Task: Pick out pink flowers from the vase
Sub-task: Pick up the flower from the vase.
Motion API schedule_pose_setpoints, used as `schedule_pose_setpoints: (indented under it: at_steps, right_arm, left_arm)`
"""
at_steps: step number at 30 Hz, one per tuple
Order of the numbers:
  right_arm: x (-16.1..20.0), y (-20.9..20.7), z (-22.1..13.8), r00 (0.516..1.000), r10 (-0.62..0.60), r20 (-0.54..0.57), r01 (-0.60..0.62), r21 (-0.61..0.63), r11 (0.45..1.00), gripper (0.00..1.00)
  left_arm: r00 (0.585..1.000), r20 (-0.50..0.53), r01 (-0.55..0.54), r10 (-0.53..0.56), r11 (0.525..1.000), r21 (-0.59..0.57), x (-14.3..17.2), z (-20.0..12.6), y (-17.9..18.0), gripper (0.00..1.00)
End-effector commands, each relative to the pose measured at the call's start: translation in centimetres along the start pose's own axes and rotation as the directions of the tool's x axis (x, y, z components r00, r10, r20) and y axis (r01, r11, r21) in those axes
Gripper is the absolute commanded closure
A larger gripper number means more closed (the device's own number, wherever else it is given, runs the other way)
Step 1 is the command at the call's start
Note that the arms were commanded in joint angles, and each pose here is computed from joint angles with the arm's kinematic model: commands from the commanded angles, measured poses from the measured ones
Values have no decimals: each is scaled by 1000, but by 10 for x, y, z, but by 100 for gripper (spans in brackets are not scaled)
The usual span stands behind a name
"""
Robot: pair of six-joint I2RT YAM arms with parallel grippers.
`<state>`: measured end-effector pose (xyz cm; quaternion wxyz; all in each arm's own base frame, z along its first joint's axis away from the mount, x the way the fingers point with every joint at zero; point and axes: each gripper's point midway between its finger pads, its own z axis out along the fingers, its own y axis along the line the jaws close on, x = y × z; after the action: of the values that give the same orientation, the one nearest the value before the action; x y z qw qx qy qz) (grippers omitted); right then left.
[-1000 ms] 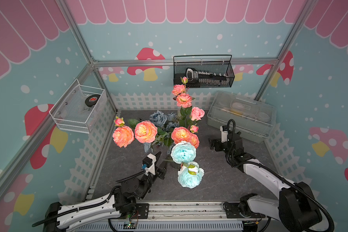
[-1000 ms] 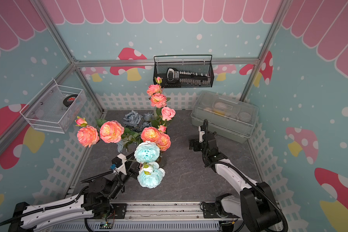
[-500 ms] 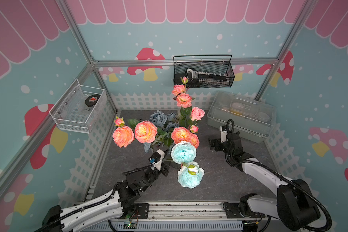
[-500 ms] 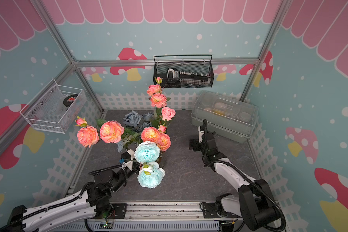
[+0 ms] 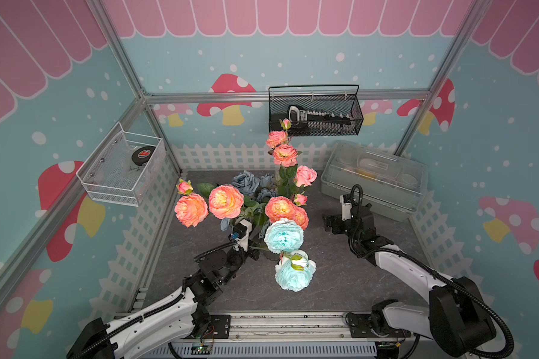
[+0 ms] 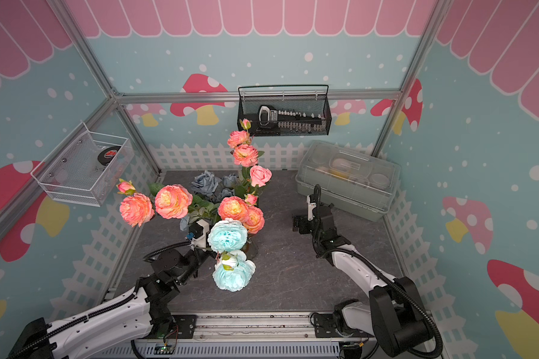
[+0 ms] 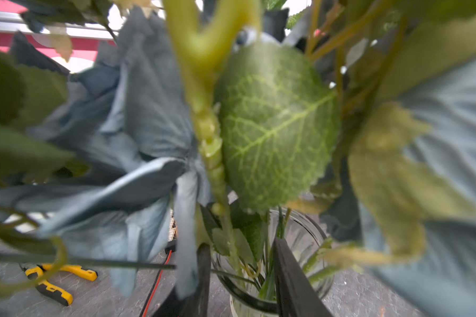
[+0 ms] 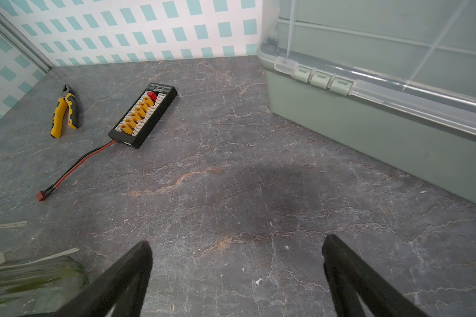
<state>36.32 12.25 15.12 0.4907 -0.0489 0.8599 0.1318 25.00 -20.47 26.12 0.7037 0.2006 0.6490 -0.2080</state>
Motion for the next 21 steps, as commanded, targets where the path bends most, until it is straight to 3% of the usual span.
schedule_pose_setpoints:
  at_steps: [1, 8, 14, 21]
  right_arm:
    - [-3, 6, 3, 1000, 6, 13, -5, -19, 1000, 5]
    - [-2, 7, 6, 1000, 8, 9, -8, -25, 1000, 5]
    - [-3, 9, 6, 1000, 7, 11, -6, -31, 1000, 5]
    - [-4, 9, 3, 1000, 2, 15, -2, -27, 1000, 5]
  left_arm:
    - [997, 72, 21, -22, 1000, 6, -22, 3, 2, 62]
    - [996, 82, 26, -27, 1000, 11, -28, 14, 3, 67]
    - [994, 95, 45, -46, 999, 17, -32, 24, 0, 64]
    - [996, 75, 36, -37, 999, 5, -41, 28, 2, 77]
